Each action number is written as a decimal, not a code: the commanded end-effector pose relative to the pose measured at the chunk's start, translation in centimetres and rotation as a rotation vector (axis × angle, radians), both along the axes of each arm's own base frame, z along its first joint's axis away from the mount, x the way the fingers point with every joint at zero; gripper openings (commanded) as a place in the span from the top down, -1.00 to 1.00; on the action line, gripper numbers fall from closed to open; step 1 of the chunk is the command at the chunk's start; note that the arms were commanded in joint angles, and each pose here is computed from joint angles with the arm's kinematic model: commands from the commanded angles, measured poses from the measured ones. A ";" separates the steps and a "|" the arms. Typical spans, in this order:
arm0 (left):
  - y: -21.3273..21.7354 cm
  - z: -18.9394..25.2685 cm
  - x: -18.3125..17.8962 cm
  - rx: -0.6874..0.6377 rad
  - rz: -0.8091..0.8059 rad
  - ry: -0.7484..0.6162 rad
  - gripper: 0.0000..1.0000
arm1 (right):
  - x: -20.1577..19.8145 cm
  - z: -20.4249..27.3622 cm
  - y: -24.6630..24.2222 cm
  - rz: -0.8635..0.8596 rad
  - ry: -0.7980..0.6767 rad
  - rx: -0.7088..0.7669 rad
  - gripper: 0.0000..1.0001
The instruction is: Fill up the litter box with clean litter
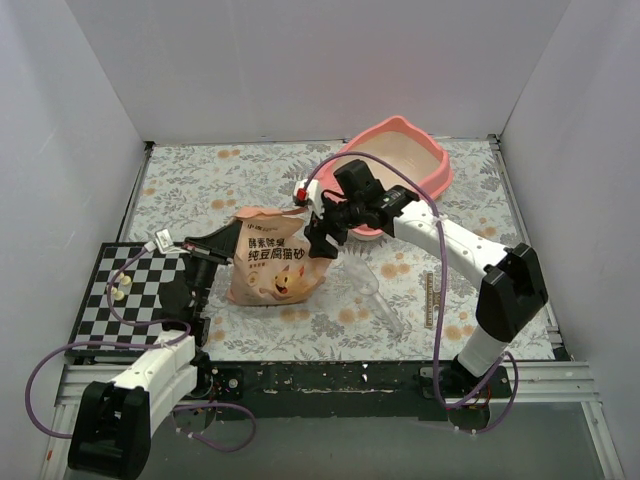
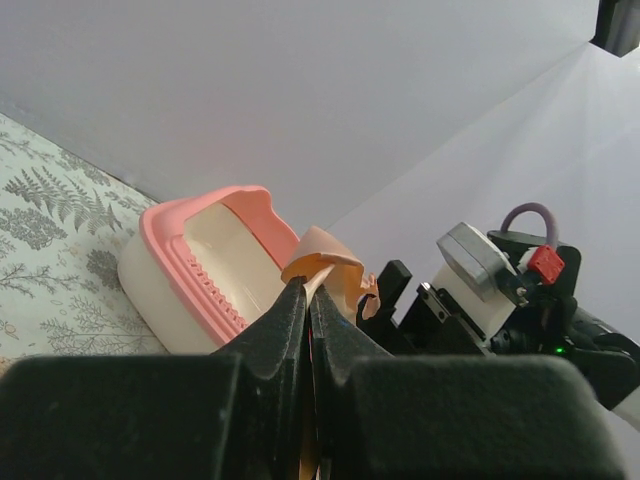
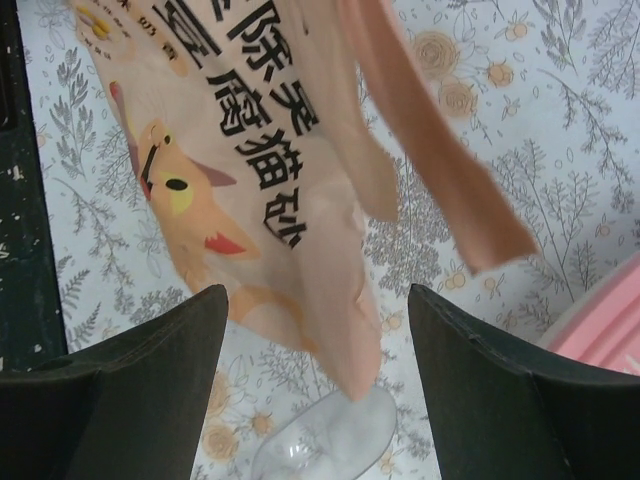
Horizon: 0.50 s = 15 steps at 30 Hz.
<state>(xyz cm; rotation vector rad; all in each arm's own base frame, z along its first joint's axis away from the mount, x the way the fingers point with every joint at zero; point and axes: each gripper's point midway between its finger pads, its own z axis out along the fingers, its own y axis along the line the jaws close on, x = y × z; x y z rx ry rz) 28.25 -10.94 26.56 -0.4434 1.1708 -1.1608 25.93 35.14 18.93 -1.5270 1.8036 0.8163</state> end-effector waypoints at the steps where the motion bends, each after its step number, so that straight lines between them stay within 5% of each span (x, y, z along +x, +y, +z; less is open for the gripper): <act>1: 0.0 5.4 -3.1 -0.069 -0.048 -0.215 1.00 | 1.4 1.1 3.2 0.094 -0.104 0.090 -0.63; 15: -0.6 4.5 -3.9 -0.065 -0.094 -0.204 1.00 | 1.5 0.9 7.2 0.196 -0.108 0.237 -0.61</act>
